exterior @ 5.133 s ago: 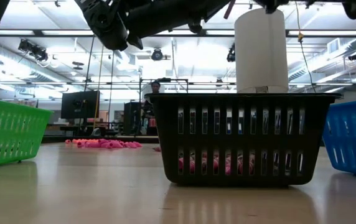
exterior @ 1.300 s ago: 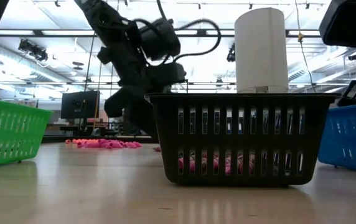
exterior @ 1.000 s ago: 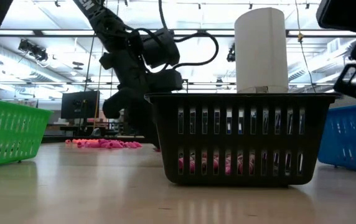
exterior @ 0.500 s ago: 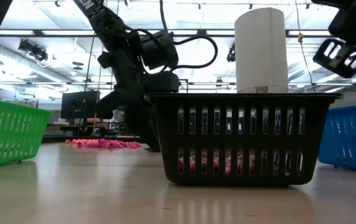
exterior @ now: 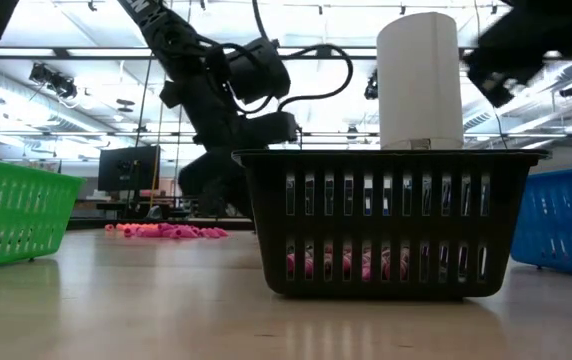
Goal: Sort crayons
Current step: Put the red crayon into the left blue bin
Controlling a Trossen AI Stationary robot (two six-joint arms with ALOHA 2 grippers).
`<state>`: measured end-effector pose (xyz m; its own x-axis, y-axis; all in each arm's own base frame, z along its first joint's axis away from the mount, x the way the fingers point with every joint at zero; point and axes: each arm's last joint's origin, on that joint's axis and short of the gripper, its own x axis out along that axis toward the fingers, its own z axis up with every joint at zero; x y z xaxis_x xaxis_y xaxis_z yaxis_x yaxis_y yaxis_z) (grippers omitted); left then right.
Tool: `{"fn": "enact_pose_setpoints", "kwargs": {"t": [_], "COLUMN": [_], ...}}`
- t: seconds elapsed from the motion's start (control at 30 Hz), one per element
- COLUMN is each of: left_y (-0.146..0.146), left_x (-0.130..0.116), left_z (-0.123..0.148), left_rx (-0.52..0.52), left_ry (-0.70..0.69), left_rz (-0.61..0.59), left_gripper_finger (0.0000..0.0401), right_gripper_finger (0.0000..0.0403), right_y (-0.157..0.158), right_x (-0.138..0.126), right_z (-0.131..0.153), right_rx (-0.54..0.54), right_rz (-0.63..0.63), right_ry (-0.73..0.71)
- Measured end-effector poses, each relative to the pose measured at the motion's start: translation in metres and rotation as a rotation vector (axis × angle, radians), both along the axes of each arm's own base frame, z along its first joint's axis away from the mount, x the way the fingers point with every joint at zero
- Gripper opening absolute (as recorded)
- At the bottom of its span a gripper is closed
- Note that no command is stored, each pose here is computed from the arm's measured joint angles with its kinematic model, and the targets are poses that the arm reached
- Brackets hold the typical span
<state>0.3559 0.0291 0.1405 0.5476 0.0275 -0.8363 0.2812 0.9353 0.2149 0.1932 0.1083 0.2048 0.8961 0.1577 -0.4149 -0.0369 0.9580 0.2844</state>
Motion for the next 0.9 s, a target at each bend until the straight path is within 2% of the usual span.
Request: {"fn": "enact_pose_setpoints", "kwargs": {"t": [0.23, 0.37, 0.5, 0.7, 0.9], "left_y": [-0.001, 0.001, -0.001, -0.002, -0.002], "left_x": [0.007, 0.013, 0.019, 0.026, 0.032], "left_z": [0.007, 0.013, 0.020, 0.029, 0.038], "left_rx": [0.065, 0.067, 0.058, 0.054, 0.055], "left_ry": [-0.092, -0.176, -0.278, -0.392, -0.509], "left_rz": [0.068, 0.107, 0.116, 0.117, 0.118], "left_gripper_finger": [0.0012, 0.0012, 0.0013, 0.0013, 0.0013], "right_gripper_finger": [0.0088, 0.0096, 0.0113, 0.0143, 0.0168], "right_y": [-0.014, -0.020, -0.029, -0.043, -0.053], "right_x": [0.007, 0.011, 0.012, 0.011, 0.011], "right_z": [0.014, 0.020, 0.028, 0.037, 0.042], "right_rx": [-0.292, -0.416, -0.437, -0.419, -0.494], "right_rz": [-0.144, -0.226, -0.304, -0.333, -0.352], "right_ry": [-0.163, -0.218, -0.256, -0.286, -0.296]}}
